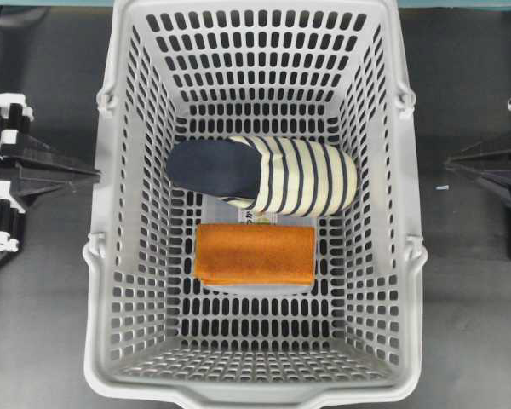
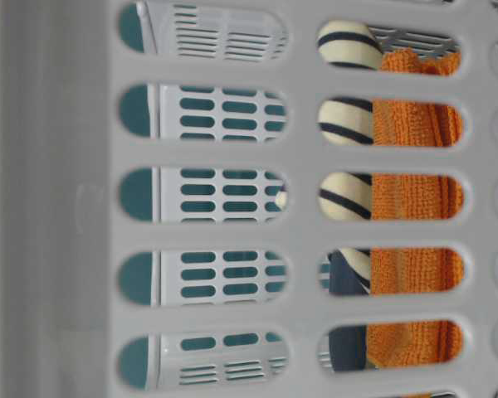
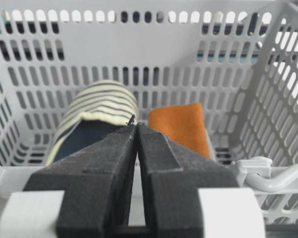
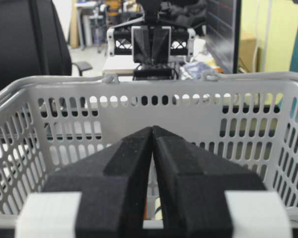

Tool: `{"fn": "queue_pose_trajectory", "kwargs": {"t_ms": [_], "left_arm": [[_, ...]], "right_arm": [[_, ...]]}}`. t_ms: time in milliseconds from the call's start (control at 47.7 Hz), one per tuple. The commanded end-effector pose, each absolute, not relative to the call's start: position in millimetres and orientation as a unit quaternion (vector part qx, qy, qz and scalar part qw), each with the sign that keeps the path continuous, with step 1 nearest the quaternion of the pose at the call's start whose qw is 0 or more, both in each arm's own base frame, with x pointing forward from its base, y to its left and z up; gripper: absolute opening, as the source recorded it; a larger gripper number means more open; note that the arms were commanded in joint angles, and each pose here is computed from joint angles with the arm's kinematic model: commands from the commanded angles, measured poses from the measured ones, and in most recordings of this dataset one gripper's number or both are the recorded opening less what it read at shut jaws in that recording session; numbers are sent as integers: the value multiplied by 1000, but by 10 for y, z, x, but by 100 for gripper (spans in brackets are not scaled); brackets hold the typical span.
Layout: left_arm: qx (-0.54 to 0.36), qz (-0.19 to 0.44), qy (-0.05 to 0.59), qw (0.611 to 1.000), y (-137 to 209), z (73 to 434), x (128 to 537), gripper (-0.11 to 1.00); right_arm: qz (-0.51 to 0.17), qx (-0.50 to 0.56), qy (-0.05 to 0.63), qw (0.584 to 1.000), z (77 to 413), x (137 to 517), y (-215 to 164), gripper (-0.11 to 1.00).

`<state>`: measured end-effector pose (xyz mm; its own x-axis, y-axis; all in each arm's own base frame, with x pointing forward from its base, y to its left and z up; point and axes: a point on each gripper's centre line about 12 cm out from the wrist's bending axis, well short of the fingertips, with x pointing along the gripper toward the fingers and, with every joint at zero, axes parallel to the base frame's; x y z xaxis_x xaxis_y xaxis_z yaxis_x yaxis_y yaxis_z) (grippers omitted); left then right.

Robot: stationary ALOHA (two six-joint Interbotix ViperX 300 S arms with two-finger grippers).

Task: Pick up the orange cloth from the shopping basket with the left arm.
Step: 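Move the left gripper over the orange cloth and lower it into the basket, then close the left gripper on the orange cloth's edge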

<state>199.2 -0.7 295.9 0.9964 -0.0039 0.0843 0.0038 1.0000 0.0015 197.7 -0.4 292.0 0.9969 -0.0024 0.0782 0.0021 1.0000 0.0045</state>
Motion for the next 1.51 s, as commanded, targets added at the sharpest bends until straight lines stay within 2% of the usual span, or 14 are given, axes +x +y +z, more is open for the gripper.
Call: {"fn": "queue_pose_trajectory", "kwargs": {"t_ms": [0, 84, 314, 566, 629, 839, 881, 943, 1048, 1195, 1300, 1363, 1488], "left_arm": [[7, -6, -57, 998, -16, 3201, 2029, 6], [4, -4, -41, 999, -12, 3334, 2090, 0], [6, -3, 55, 998, -20, 3682, 2413, 0], [12, -10, 162, 987, -78, 3731, 2957, 0], [14, -16, 183, 983, -123, 3708, 3077, 0], [15, -31, 259, 965, -263, 3598, 3460, 0], [16, -31, 273, 961, -279, 3579, 3533, 1], [15, -32, 298, 954, -310, 3550, 3661, 2], [14, -32, 340, 940, -354, 3462, 3847, 18], [9, -32, 391, 920, -444, 3338, 4091, 63], [8, -31, 422, 906, -507, 3179, 4259, 86], [6, -30, 436, 899, -517, 3071, 4331, 91], [8, -28, 457, 889, -530, 2860, 4434, 88]], "right_arm": [[0, 7, -47, 999, 2989, 2003, 1, 0], [-1, 11, -38, 999, 2967, 2005, -2, 0], [-5, 11, -2, 1000, 2904, 2004, -19, 0], [-9, 14, 34, 999, 2844, 1989, -33, 3], [-9, 19, 37, 999, 2847, 1982, -32, 13], [-11, 39, 47, 998, 2843, 1956, -34, 68], [-11, 39, 51, 998, 2834, 1955, -34, 76], [-12, 39, 54, 998, 2829, 1949, -40, 78], [-14, 39, 54, 998, 2834, 1938, -45, 76], [-16, 38, 49, 998, 2848, 1915, -53, 75], [-16, 38, 43, 998, 2868, 1898, -53, 75], [-15, 37, 39, 998, 2885, 1883, -53, 75], [-15, 37, 34, 999, 2896, 1862, -52, 75]]}}
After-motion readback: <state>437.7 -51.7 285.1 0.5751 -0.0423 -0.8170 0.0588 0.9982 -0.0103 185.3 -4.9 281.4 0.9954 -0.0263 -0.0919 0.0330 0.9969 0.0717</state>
